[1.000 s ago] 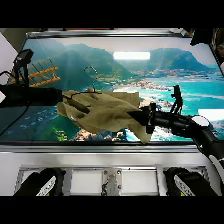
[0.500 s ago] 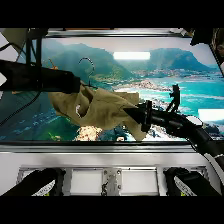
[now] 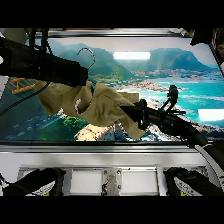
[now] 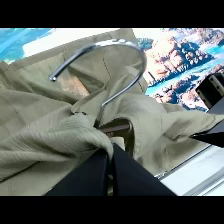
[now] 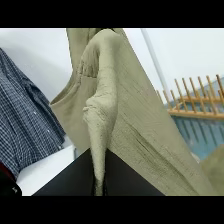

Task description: Fold the clothes and pants, and hang the long-sleeved shirts on hangers.

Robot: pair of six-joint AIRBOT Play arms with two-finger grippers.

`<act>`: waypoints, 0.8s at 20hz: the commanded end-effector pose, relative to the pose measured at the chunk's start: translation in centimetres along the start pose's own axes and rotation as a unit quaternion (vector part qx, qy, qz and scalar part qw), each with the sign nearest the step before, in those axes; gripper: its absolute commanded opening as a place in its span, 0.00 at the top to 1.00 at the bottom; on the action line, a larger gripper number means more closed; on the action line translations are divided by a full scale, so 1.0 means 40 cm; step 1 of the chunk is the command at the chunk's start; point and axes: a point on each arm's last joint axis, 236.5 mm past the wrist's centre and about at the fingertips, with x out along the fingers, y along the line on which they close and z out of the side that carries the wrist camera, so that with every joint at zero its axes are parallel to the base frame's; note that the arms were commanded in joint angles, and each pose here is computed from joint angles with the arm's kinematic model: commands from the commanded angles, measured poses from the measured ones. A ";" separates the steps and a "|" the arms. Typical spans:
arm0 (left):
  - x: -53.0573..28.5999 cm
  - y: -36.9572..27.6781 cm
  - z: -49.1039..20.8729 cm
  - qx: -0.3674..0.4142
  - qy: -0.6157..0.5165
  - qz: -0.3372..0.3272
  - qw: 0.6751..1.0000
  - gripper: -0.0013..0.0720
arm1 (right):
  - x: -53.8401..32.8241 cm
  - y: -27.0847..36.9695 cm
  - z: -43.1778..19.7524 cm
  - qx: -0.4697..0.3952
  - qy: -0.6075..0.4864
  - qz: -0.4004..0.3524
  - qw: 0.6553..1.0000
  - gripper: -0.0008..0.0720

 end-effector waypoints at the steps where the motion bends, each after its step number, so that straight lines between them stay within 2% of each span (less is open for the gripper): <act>1: -0.003 -0.001 -0.020 -0.001 0.020 0.001 1.000 0.97 | 0.002 0.008 0.005 0.002 -0.010 0.011 1.000 0.98; 4: -0.004 -0.027 -0.033 0.001 0.031 -0.021 0.999 0.96 | 0.002 0.008 0.005 0.002 -0.010 0.011 1.000 0.98; 5: -0.005 -0.027 -0.032 0.001 0.030 -0.021 0.999 0.70 | 0.002 0.008 0.005 0.002 -0.010 0.011 1.000 0.98; 6: -0.006 -0.027 -0.032 0.001 0.029 -0.021 0.999 0.33 | 0.002 0.008 0.005 0.002 -0.009 0.011 1.000 0.98; 7: -0.008 -0.028 -0.030 0.001 0.027 -0.021 0.999 0.22 | 0.002 0.009 0.005 0.002 -0.009 0.011 1.000 0.98; 16: -0.195 -0.055 0.035 0.010 -0.113 -0.037 0.993 0.22 | -0.001 -0.001 0.037 0.000 -0.030 0.003 1.000 0.98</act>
